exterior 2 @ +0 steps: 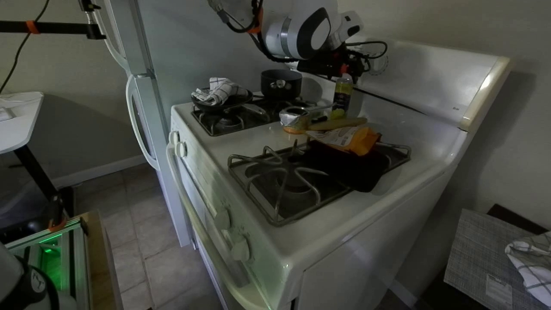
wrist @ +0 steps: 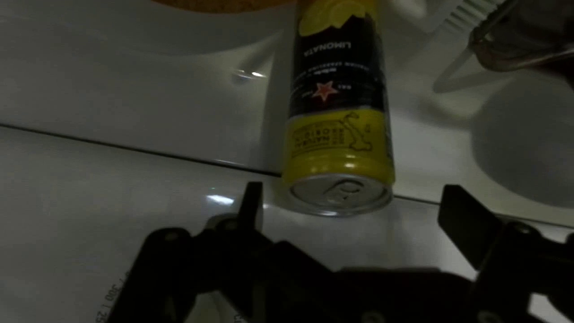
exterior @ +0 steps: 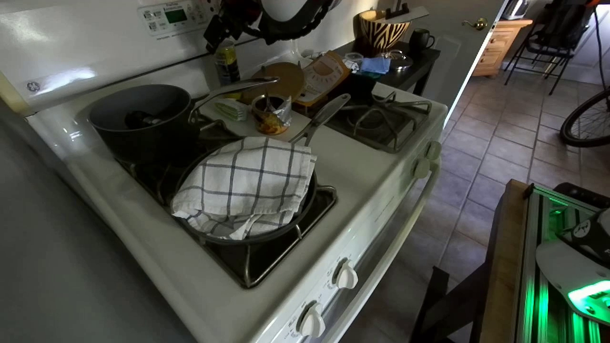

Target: Remove the can from the pot

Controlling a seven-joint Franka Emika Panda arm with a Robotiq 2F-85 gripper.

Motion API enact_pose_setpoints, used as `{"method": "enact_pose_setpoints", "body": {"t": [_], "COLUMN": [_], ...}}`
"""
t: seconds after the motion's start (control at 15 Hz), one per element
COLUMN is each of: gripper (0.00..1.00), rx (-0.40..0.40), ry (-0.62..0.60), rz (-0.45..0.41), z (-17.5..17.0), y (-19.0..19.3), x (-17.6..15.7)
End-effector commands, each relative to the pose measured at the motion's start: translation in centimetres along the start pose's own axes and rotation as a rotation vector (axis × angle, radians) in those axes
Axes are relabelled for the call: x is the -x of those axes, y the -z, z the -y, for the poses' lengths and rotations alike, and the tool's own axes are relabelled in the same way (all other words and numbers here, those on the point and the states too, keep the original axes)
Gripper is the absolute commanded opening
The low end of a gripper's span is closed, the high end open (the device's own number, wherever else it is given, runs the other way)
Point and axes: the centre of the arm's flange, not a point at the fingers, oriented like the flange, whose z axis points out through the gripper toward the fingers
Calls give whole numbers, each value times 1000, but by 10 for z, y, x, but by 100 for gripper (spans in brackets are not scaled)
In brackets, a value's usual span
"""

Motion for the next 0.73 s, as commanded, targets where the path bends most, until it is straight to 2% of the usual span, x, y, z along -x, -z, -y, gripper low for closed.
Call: {"method": "enact_pose_setpoints", "body": {"t": [0.0,0.07,0.27,0.4,0.6,0.67], "gripper": [100,100,100,100,100,100], "rx": [-31,-50,-30,-75,-152,-103], "ry": [10,8,8,3,53,23], "rz": [8,-4,-1,-3,-137,-109], "z": [3,5,6,0,-1,6], "y": [20,32,90,139,203,165], "x": [-14,-19,-39,-50,-67,-82]}}
